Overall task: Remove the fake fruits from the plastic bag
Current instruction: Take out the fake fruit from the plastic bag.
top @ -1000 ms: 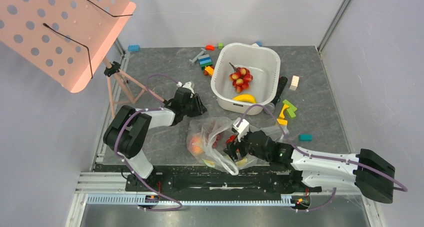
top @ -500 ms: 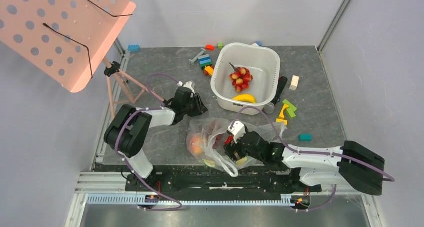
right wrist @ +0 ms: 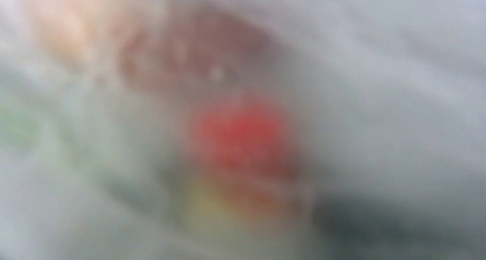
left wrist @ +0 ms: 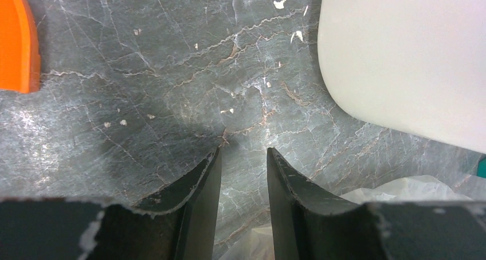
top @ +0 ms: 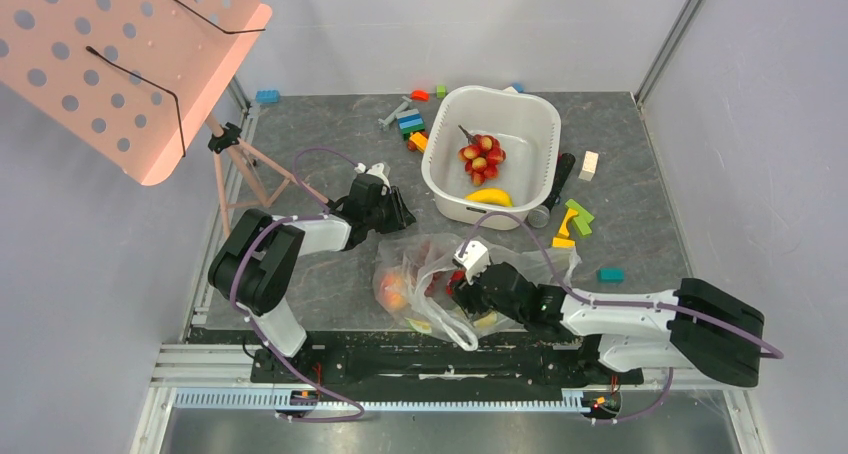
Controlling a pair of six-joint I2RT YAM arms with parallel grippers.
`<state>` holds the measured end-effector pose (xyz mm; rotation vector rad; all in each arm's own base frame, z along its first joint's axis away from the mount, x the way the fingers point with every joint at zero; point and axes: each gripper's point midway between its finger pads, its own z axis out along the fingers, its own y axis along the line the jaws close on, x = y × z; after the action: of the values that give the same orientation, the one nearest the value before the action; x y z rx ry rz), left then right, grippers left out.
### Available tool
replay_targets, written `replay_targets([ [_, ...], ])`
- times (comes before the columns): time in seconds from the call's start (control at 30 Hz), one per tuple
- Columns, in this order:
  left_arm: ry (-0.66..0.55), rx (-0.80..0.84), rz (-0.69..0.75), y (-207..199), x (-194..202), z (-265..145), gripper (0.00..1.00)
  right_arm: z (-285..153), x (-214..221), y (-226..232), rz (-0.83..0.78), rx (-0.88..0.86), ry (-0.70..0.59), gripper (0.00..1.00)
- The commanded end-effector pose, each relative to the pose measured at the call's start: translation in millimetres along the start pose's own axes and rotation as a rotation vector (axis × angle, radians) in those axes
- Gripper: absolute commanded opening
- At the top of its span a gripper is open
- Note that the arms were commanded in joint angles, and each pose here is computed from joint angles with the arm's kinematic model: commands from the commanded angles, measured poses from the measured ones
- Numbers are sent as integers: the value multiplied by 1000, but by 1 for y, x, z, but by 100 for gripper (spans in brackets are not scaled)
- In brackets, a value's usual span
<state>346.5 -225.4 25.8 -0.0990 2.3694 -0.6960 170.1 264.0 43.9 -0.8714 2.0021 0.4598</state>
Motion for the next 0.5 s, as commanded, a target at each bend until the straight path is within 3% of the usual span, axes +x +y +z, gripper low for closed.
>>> replay_targets([
  [0.0, -12, 26, 2, -9, -6, 4, 42, -10, -37, 3, 19, -9, -110, 58],
  [0.47, -10, 25, 1, -8, -6, 4, 42, -62, -74, 17, 56, -150, -208, 56],
])
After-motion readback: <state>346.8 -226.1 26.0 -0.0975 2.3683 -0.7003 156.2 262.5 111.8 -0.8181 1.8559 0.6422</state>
